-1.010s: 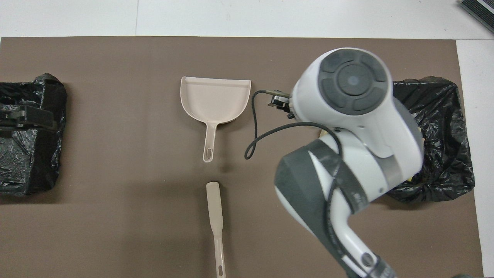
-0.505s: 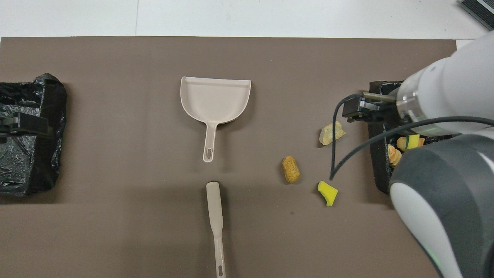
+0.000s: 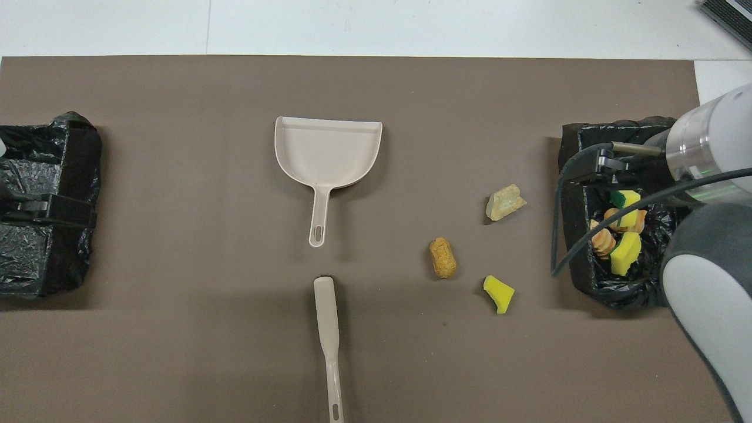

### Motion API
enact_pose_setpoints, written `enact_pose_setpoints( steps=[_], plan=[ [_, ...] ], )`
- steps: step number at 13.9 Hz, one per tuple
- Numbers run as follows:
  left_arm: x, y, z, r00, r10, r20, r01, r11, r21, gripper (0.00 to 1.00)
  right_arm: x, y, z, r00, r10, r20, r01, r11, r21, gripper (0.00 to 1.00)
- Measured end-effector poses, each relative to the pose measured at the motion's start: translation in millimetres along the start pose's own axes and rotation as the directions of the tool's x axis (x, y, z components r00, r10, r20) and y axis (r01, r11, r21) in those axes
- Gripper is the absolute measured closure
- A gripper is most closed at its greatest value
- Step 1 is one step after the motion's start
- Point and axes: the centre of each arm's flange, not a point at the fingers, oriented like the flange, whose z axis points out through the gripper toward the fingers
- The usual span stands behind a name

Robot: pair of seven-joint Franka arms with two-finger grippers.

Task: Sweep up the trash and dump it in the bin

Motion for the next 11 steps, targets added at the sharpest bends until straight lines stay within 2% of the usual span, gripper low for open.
enact_pose_setpoints(
  steps=[11],
  plan=[
    [-0.3,-3.8,-0.6,1.0,-0.006,-0.002,0.006,1.0,0.0,0.0,-2.0,2.6,7.9,1.0,0.006,0.025,-0.006,1.0,0.006,0.0]
  ],
)
